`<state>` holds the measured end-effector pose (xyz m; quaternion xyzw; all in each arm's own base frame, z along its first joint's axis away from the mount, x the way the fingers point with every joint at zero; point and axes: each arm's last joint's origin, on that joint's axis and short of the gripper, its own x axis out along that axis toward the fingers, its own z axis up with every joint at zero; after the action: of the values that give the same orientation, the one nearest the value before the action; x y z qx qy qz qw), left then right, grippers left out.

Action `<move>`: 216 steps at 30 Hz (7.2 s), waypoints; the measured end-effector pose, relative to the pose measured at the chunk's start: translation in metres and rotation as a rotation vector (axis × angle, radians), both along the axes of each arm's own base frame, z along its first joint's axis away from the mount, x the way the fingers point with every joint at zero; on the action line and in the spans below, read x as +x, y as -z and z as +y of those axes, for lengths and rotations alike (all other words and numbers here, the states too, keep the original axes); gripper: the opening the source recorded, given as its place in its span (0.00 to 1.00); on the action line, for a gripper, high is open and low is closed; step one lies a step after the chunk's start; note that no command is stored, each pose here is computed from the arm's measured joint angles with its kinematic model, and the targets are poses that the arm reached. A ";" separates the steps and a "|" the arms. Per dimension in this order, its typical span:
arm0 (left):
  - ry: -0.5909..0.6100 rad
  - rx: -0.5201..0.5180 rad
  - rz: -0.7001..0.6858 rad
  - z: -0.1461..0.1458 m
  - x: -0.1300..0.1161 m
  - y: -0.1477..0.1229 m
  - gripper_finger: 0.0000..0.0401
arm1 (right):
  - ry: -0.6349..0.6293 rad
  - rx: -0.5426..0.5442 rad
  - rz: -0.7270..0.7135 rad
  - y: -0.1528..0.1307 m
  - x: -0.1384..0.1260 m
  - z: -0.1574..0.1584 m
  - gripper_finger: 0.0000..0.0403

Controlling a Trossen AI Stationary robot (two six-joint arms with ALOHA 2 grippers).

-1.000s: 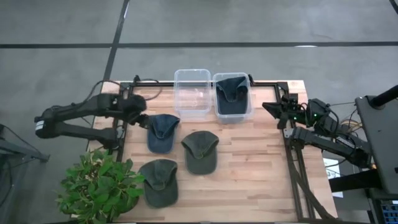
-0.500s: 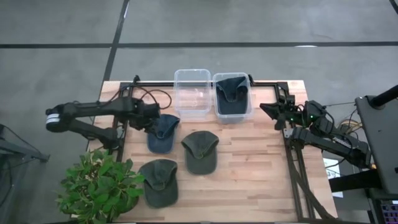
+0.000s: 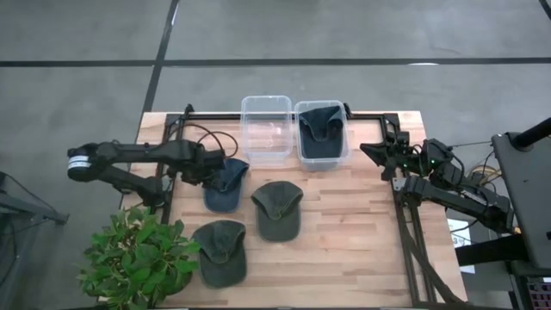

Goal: Pick & Place hat
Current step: Put the blue cap into the right transparent bin

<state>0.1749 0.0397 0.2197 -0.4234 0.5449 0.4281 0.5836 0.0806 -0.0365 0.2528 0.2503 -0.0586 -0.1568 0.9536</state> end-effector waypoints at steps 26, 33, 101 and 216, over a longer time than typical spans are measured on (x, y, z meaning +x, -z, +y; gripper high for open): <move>-0.102 -0.036 -0.089 -0.003 -0.006 0.051 0.42 | -0.009 0.001 0.002 0.000 0.000 0.000 0.10; -0.106 -0.039 -0.097 -0.003 -0.009 0.060 0.31 | -0.009 0.007 0.013 0.002 0.000 0.000 0.10; 0.781 0.574 -1.963 -0.010 0.020 -0.214 0.02 | -0.027 0.063 0.036 0.005 0.000 0.001 0.09; 0.126 0.972 -0.784 0.048 0.193 -0.171 0.01 | 0.166 -0.251 0.542 -0.112 0.112 -0.064 0.36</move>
<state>0.3678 0.0881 0.3904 -0.2023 0.0574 0.4044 0.8901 0.1923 -0.1009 0.3647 0.0742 0.1588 -0.2867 0.9419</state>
